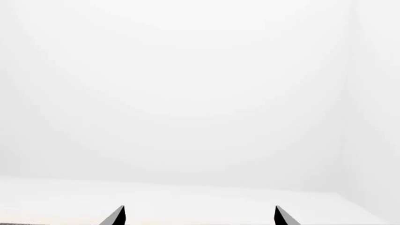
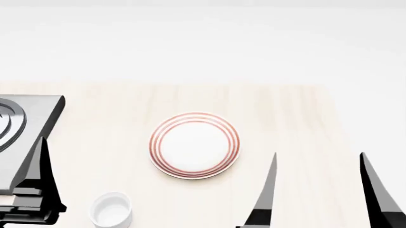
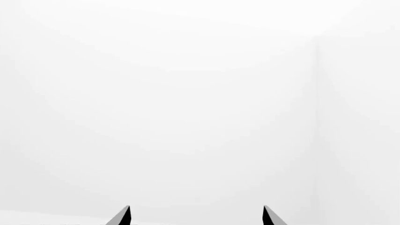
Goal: Pick the akita bowl on the cookies box and place it on the plate.
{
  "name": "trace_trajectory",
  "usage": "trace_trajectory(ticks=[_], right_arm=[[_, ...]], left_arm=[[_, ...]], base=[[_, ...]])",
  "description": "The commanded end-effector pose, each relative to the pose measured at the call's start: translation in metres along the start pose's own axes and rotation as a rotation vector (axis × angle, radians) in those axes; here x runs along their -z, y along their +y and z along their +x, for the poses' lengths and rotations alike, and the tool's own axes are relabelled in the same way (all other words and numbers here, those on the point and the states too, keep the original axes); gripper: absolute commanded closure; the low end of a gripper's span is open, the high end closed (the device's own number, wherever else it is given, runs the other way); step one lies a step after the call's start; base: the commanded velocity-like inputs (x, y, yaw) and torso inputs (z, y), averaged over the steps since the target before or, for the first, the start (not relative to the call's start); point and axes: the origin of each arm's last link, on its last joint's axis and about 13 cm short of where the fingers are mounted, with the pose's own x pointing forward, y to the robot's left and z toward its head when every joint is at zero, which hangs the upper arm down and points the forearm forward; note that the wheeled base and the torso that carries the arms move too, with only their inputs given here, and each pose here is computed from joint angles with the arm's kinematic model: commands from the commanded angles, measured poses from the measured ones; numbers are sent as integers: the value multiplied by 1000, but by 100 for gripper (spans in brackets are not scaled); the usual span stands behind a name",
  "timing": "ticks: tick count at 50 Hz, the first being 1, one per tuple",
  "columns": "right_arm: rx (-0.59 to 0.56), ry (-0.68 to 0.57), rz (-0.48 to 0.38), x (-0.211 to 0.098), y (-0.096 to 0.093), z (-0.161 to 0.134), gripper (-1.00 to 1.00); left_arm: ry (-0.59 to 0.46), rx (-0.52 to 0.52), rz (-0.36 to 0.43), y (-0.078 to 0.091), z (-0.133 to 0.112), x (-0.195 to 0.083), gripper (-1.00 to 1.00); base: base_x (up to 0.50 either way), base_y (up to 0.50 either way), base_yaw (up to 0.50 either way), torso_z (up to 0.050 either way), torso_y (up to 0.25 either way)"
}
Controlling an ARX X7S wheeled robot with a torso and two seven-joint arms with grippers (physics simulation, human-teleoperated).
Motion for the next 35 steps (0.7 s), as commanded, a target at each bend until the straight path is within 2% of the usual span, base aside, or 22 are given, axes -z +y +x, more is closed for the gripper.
trace_trajectory(ticks=[1, 3, 7, 12, 21, 35], right_arm=[[20, 17, -18, -1, -7, 5, -100], [28, 16, -22, -4, -11, 7, -100], [41, 10, -41, -7, -15, 8, -100], [38, 20, -46, -3, -15, 6, -100], [43, 6, -72, -13, -22, 9, -100], [32, 7, -82, -15, -24, 11, -100]], left_arm=[[-9, 14, -4, 2, 0, -2, -100], [14, -2, 23, 3, 2, -3, -100], [46, 66, -38, 5, 6, -3, -100], [21, 58, -44, 9, 10, -9, -100], [-24, 36, -23, 13, 11, -17, -100], [-26, 31, -15, 13, 10, -17, -100]], base=[[0, 0, 0, 50, 0], [0, 0, 0, 50, 0], [0, 0, 0, 0, 0], [0, 0, 0, 0, 0], [0, 0, 0, 4, -239], [0, 0, 0, 4, -250]])
